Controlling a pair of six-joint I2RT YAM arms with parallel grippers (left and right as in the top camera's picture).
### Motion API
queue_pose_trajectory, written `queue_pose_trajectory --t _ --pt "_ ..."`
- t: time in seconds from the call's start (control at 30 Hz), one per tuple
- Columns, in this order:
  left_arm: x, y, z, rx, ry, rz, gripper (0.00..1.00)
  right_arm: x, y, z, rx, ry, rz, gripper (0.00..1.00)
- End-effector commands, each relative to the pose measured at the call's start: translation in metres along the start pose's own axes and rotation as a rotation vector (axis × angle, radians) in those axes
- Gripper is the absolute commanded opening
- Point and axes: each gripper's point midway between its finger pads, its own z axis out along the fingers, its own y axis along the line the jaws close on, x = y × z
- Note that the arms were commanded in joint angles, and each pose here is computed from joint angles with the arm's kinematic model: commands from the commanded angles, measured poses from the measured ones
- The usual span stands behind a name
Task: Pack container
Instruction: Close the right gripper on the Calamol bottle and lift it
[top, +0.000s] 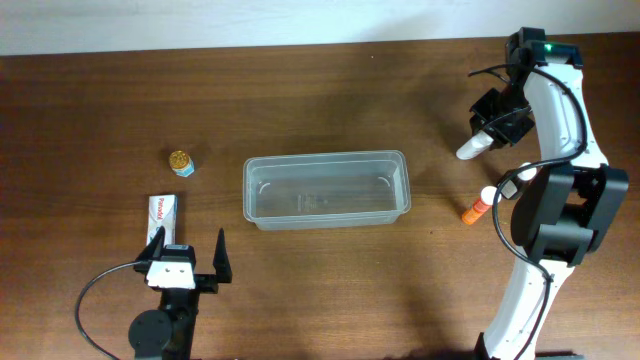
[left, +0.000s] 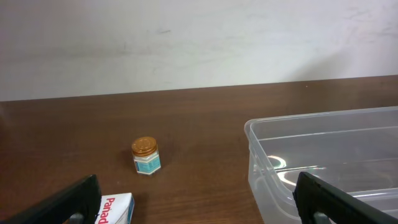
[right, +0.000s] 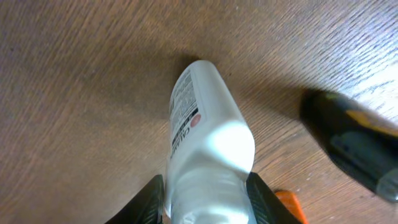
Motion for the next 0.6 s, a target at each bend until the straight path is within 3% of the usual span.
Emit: queue_pose_trajectory --t 0.0,0.57 --pt "0.002 -0.001 0.000 0.006 0.003 0.015 0.99 -0.006 -0.006 0.000 0.035 -0.028 -0.035 0.35" --pt "0.002 -0.001 0.000 0.006 0.003 0.015 1.00 -0.008 0.000 0.019 0.024 -0.002 -0.034 0.34"
